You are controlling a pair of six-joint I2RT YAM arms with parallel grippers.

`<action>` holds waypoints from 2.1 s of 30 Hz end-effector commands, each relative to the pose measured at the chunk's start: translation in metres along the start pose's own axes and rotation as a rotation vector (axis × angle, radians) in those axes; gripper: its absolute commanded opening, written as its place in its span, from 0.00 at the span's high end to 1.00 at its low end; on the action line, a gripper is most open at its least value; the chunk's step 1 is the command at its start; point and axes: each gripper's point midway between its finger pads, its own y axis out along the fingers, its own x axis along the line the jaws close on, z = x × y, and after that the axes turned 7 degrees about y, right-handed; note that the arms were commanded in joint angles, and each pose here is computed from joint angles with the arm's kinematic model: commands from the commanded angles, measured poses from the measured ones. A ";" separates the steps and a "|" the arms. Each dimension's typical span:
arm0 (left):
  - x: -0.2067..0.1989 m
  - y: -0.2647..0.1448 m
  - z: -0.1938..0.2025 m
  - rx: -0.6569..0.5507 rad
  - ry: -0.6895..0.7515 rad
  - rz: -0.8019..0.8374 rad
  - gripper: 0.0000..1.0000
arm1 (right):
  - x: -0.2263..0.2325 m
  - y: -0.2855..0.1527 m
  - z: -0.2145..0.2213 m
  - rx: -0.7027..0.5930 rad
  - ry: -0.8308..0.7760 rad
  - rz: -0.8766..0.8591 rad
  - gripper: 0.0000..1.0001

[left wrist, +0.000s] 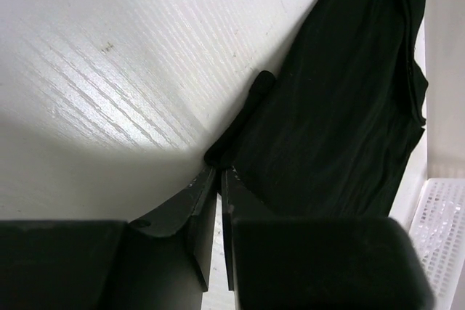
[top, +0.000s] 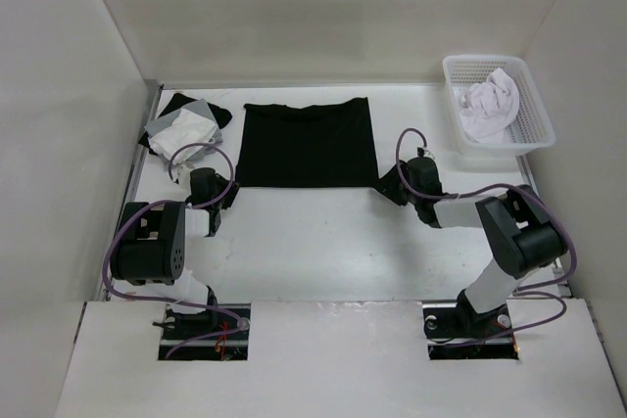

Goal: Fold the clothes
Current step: Fold the tank top

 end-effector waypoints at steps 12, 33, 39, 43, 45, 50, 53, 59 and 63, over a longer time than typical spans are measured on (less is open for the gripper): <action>-0.013 0.002 -0.019 -0.085 -0.010 0.045 1.00 | 0.024 0.027 -0.024 -0.072 0.073 -0.063 0.94; -0.167 -0.322 -0.107 -0.369 0.114 0.631 1.00 | 0.145 -0.323 -0.064 -0.390 -0.235 -0.424 0.99; -0.167 -0.307 -0.104 -0.334 0.118 0.588 1.00 | 0.166 -0.323 -0.061 -0.387 -0.311 -0.420 0.98; -0.152 -0.254 -0.094 -0.276 0.125 0.488 1.00 | 0.163 -0.260 -0.054 -0.339 -0.346 -0.345 0.97; -0.143 -0.219 -0.089 -0.254 0.122 0.425 1.00 | 0.157 -0.219 -0.057 -0.293 -0.328 -0.324 0.97; -0.132 -0.131 -0.087 -0.240 0.105 0.289 1.00 | 0.143 -0.113 -0.085 -0.187 -0.211 -0.289 0.97; -0.152 -0.080 -0.095 -0.236 0.107 0.257 1.00 | 0.148 -0.059 -0.118 -0.164 -0.177 -0.257 0.97; -0.191 -0.032 -0.112 -0.213 0.111 0.270 1.00 | 0.144 -0.019 -0.162 -0.161 -0.135 -0.214 0.98; -0.168 -0.038 -0.095 -0.198 0.118 0.250 1.00 | 0.127 -0.033 -0.149 -0.159 -0.133 -0.214 0.98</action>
